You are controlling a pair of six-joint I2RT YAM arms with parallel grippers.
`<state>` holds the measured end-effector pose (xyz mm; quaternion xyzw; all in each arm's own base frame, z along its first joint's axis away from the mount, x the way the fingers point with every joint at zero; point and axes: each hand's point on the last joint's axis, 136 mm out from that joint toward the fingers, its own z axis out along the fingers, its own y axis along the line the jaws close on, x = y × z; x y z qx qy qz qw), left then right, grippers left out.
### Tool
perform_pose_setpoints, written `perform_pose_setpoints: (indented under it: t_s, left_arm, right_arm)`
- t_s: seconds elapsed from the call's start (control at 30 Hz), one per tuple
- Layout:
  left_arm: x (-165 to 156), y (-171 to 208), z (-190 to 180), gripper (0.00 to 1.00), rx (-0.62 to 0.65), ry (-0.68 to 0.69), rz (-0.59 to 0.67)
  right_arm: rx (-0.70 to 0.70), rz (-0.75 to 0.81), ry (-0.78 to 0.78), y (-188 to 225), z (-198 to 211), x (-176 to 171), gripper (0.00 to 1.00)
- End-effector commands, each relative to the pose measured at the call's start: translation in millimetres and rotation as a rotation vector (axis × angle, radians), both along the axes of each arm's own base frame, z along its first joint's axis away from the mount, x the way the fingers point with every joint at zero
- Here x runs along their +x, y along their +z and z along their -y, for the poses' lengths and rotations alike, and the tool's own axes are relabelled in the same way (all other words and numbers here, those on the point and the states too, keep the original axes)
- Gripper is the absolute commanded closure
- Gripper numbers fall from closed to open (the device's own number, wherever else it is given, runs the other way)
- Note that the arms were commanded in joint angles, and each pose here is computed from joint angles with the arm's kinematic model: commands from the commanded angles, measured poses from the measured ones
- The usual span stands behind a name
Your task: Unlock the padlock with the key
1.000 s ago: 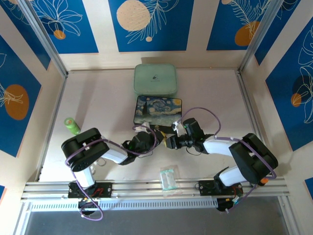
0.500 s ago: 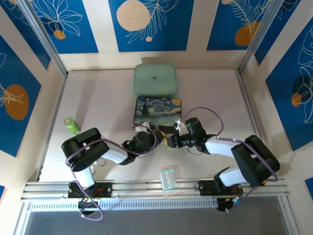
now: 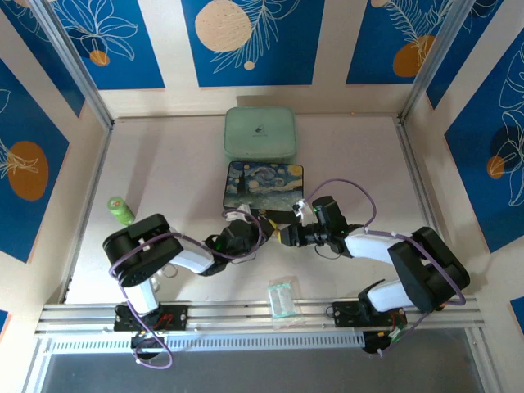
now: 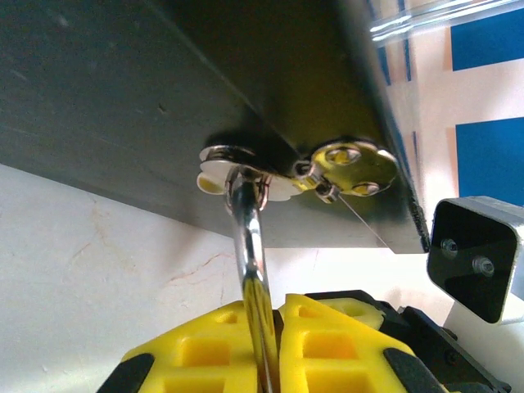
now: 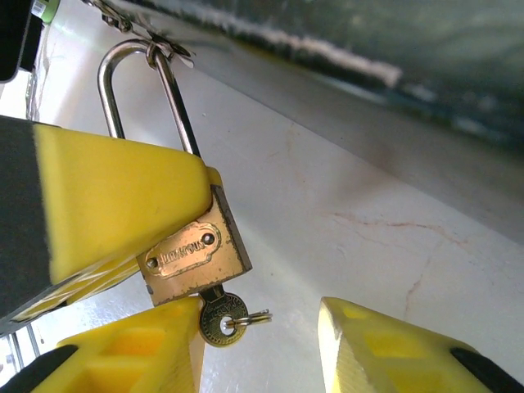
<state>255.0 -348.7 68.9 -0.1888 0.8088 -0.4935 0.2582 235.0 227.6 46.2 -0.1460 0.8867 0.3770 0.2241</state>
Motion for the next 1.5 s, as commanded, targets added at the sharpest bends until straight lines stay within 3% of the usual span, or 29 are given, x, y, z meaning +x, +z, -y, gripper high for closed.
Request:
perform_pose_setpoints:
  t_s: [0.0, 0.6, 0.87, 1.17, 1.47]
  left_arm:
    - [-11.2, -7.6, 2.7, 1.0, 0.022, -0.054, -0.017]
    - [-11.1, -10.9, -2.3, 1.0, 0.072, -0.049, -0.016]
    - [-14.4, -29.5, -19.6, 1.0, 0.239, -0.118, -0.051]
    - [-17.6, -31.9, -67.9, 0.95, 0.576, -0.137, -0.03]
    - [-16.9, -31.2, -76.8, 0.94, 0.667, -0.187, -0.013]
  right_arm:
    - [-0.034, 0.027, -0.124, -0.5, 19.7, 20.7, 0.6]
    - [-0.025, 0.059, -0.122, 8.3, 16.6, 21.5, 0.59]
    - [-0.159, 0.107, -0.194, 12.4, 12.3, 36.0, 0.58]
    - [-0.241, 0.065, -0.19, -9.2, 4.3, 37.9, 0.59]
    - [-0.236, 0.061, -0.202, -7.6, 0.0, 42.4, 0.59]
